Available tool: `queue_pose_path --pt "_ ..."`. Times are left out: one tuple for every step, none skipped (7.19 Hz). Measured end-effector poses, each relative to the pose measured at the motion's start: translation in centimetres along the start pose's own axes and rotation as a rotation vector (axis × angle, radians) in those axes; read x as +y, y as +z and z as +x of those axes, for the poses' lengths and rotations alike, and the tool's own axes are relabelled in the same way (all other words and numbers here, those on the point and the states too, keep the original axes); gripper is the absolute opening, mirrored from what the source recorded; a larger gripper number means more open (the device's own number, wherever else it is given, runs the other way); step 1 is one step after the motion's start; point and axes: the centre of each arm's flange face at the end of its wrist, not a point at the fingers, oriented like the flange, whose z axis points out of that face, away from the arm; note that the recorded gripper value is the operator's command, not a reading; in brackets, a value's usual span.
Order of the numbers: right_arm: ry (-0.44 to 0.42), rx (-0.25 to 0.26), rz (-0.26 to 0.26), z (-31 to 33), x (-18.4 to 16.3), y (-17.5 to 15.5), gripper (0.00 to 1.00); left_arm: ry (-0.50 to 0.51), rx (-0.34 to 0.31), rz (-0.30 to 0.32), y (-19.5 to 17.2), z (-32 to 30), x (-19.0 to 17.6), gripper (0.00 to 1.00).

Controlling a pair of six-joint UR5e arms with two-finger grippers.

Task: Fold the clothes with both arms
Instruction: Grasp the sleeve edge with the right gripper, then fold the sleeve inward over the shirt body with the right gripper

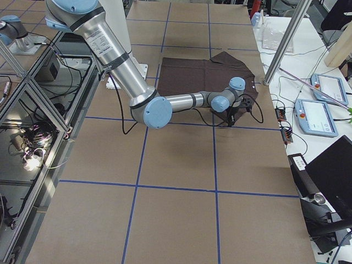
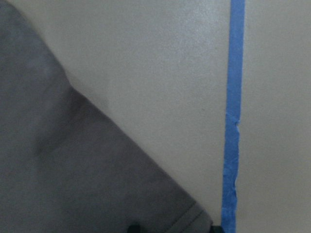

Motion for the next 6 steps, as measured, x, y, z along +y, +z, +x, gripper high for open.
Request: queue_pose_path --pt "-0.004 -0.008 -0.001 -0.4 -0.1 -0.2 0.0 0.0 0.0 -0.001 0.0 0.0 0.0 1.0" --pt "-0.01 -0.018 0.005 -1.1 -0.4 -0.8 0.0 -0.001 0.0 -0.002 0.1 -0.1 0.0 1.0" --pt "-0.018 -0.03 0.017 -2.0 -0.8 -1.6 0.0 -0.001 0.0 -0.002 0.1 -0.1 0.0 1.0" --pt "-0.032 -0.048 0.033 -3.1 -1.1 -2.8 0.0 -0.001 0.0 -0.001 0.1 -0.1 0.0 1.0" --pt "-0.046 -0.069 0.05 -4.5 -1.5 -4.2 0.0 -0.001 0.0 -0.001 0.1 -0.1 0.0 1.0" --pt "-0.058 -0.089 0.066 -5.9 -1.9 -5.6 0.0 -0.001 0.0 -0.002 0.1 -0.1 0.0 1.0"
